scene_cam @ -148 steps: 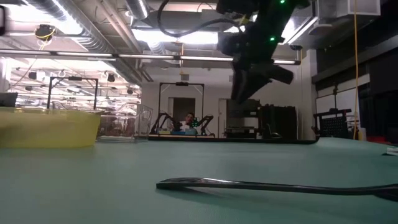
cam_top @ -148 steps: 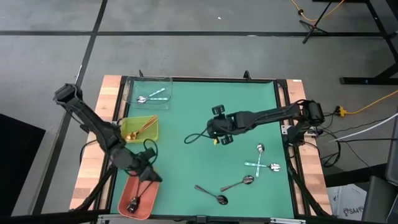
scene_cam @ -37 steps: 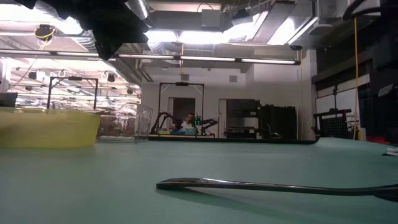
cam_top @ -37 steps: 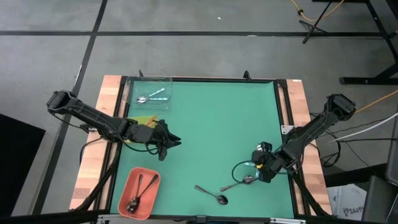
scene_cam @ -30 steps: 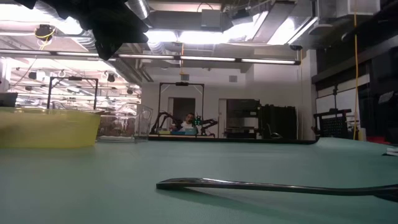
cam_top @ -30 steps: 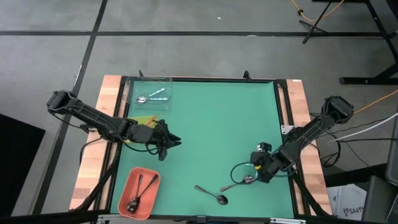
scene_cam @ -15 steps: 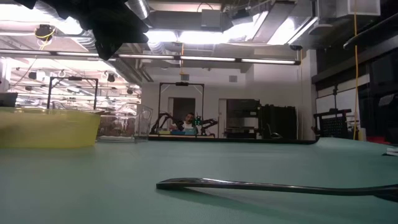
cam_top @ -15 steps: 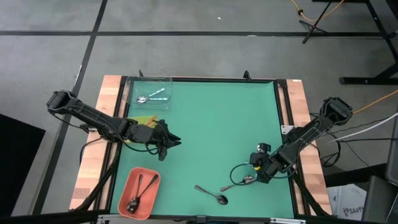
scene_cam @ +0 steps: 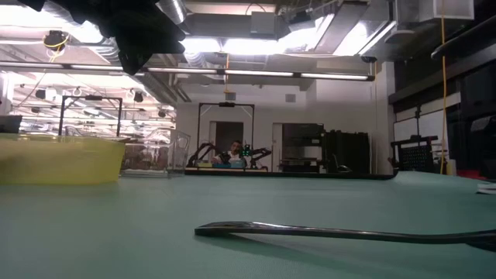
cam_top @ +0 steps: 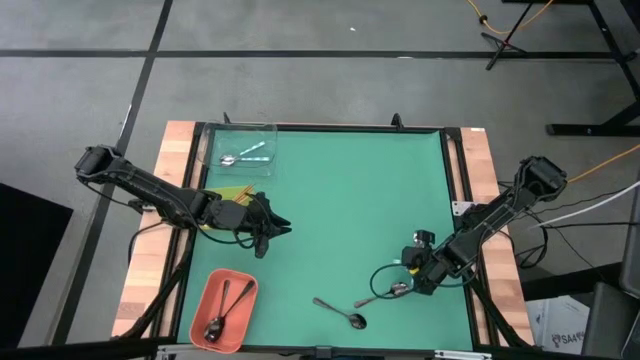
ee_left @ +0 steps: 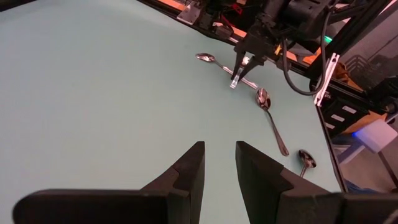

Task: Sort silverware by color (type)
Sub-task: Put the white spoon into the transparent bin

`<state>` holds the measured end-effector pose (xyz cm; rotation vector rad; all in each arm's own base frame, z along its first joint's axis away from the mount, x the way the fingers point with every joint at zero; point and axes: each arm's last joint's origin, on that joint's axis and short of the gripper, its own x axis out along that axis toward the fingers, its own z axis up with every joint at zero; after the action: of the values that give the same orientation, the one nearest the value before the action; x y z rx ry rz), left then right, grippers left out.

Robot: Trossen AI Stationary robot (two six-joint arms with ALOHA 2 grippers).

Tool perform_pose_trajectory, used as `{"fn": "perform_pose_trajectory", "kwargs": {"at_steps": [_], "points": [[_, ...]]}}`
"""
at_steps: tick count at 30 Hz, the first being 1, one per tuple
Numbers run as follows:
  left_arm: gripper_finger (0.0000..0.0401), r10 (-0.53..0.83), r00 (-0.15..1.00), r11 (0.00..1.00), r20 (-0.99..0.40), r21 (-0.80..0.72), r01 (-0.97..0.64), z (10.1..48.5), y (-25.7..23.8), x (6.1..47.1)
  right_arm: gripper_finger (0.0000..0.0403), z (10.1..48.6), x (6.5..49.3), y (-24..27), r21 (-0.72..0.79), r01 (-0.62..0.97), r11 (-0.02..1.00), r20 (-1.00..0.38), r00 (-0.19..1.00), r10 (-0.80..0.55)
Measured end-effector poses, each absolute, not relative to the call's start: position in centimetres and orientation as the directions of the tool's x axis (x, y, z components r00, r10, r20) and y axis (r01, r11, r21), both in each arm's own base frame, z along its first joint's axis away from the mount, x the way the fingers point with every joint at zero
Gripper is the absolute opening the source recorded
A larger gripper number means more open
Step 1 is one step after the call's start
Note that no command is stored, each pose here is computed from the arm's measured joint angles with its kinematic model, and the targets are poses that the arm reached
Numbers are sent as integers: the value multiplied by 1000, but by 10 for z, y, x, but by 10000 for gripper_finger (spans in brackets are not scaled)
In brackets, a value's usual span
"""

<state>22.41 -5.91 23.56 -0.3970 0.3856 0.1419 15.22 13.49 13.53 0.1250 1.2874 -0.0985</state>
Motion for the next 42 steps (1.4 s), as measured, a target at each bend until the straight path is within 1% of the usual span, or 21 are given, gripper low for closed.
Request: {"fn": "perform_pose_trajectory", "kwargs": {"at_steps": [2,4,9,14,18,21,25,28,30,32,34,36,39,42], "points": [[85,60,918,914,-392,-349,-209,236,-59,224,15,136,152,135,39,141,989,-961,276,-1],[85,60,918,913,-392,-349,-209,236,-59,224,7,137,153,136,34,109,993,-962,273,3],[85,81,917,912,-389,-342,-226,236,-58,224,15,153,165,144,36,-24,999,-949,313,42],[85,94,916,909,-389,-341,-238,236,-56,225,7,175,189,142,8,-154,988,-922,382,67],[85,109,915,905,-389,-341,-253,236,-52,226,6,198,215,130,-89,-301,949,-888,455,61],[85,119,914,902,-389,-341,-263,236,-50,226,12,216,235,115,-202,-392,897,-853,521,36],[85,127,913,900,-389,-342,-271,236,-48,227,14,236,259,94,-381,-501,777,-779,627,23],[85,126,912,900,-389,-342,-270,236,-48,227,15,246,273,79,-522,-572,633,-711,702,47],[85,126,912,900,-389,-342,-270,236,-48,227,15,250,282,69,-607,-580,544,-663,746,55],[85,126,912,900,-389,-341,-270,236,-48,227,15,252,291,59,-672,-556,488,-619,784,42],[85,128,912,904,-390,-331,-269,235,-48,227,15,250,300,51,-718,-535,445,-588,808,22],[85,134,912,912,-388,-312,-266,236,-48,227,15,246,307,46,-757,-531,381,-571,821,9],[85,151,913,909,-379,-309,-279,236,-46,228,16,237,319,43,-812,-537,227,-555,831,-19],[85,187,911,898,-367,-314,-310,237,-41,229,16,226,328,44,-839,-543,29,-544,836,-71]]}}
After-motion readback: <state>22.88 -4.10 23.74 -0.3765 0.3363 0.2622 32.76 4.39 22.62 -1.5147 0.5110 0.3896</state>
